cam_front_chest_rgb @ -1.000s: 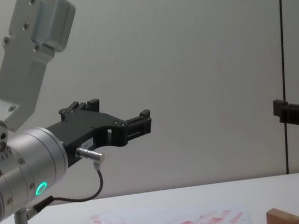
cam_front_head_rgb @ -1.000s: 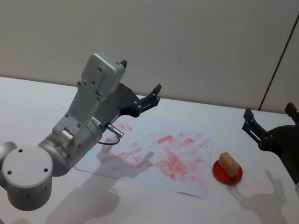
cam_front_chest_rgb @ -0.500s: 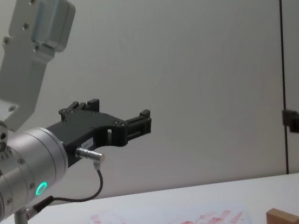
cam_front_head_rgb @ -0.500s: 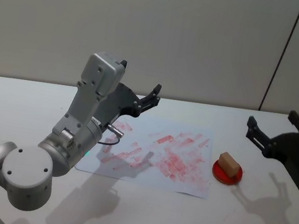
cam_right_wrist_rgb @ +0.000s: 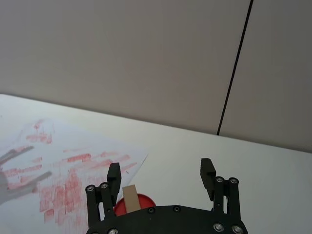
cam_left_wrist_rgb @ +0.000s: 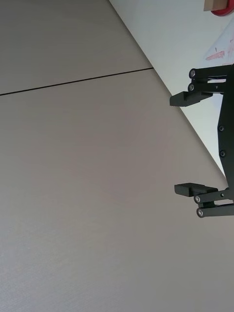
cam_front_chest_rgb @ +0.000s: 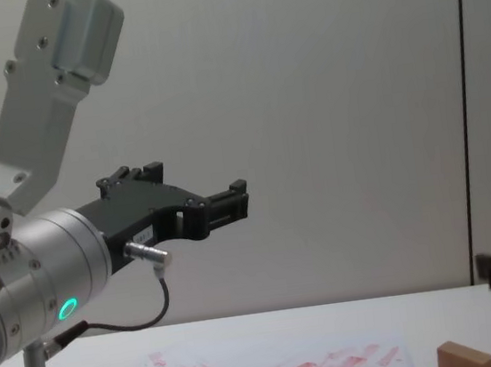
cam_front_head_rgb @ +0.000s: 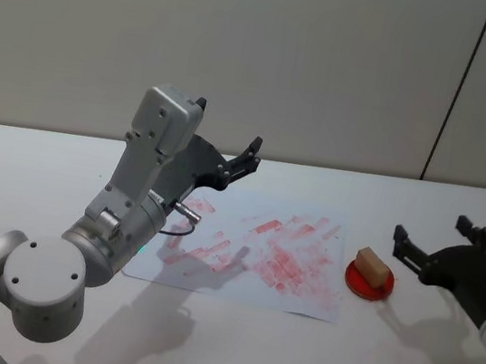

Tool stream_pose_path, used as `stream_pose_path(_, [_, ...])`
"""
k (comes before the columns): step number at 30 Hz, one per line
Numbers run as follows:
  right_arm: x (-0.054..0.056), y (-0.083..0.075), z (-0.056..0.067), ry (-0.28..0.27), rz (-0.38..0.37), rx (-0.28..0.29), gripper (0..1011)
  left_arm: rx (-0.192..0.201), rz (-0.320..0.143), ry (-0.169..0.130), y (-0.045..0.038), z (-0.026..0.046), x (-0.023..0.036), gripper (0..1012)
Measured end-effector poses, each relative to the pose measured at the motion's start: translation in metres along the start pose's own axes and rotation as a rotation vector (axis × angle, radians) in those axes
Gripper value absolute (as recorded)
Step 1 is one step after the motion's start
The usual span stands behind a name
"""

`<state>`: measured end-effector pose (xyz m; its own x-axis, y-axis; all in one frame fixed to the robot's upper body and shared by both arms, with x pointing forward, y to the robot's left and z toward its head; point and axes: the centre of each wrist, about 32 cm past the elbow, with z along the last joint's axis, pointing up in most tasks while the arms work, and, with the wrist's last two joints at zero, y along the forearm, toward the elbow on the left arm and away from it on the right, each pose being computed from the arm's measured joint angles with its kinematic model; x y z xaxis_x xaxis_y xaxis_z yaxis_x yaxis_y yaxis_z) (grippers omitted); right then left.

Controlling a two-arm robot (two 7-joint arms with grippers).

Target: Use the one hand to pick up the stamp and affix it onto the A4 paper.

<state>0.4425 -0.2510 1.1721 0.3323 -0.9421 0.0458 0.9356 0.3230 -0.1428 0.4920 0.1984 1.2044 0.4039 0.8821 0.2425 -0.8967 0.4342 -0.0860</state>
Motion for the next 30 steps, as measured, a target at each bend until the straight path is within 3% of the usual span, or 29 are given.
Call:
stream_pose_path(13, [-0.005,0.029,-0.013,-0.031,0.058,-0.113,1001,0.0,0.0,0.0,0.0,0.0,0.0,1001])
stream_pose_path(30, [-0.015,0.053,-0.028,-0.078,0.097,-0.198,1001,0.0,0.0,0.0,0.0,0.0,0.0,1001])
